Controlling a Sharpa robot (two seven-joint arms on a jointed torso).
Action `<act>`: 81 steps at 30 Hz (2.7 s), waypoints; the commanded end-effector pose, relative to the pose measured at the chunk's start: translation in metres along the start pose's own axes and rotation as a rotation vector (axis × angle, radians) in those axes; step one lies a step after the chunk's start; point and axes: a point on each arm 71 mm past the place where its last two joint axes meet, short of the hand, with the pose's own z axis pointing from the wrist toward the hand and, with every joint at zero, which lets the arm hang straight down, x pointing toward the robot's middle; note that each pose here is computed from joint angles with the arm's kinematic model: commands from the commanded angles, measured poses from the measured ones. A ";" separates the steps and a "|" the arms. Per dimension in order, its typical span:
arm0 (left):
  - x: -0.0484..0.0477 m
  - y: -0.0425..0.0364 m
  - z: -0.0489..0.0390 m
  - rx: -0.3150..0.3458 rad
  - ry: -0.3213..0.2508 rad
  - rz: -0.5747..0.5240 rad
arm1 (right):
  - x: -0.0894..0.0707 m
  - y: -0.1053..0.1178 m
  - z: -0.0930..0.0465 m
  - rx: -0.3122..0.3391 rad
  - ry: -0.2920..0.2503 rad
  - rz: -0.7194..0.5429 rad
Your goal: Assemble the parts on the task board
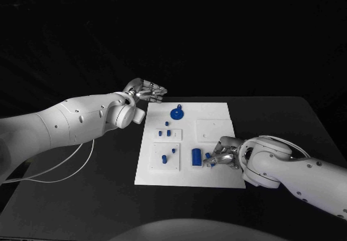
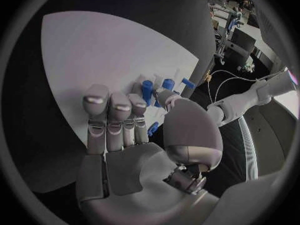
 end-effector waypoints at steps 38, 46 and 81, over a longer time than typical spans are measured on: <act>0.0013 -0.0002 0.0000 0.004 0.010 -0.007 | -0.008 0.001 -0.010 -0.023 0.013 0.066; 0.0013 -0.0001 0.0000 0.003 0.010 -0.006 | -0.008 0.000 -0.010 -0.022 0.018 0.067; -0.0007 0.0010 -0.0006 -0.006 0.002 -0.002 | -0.011 -0.010 -0.023 -0.053 0.033 0.070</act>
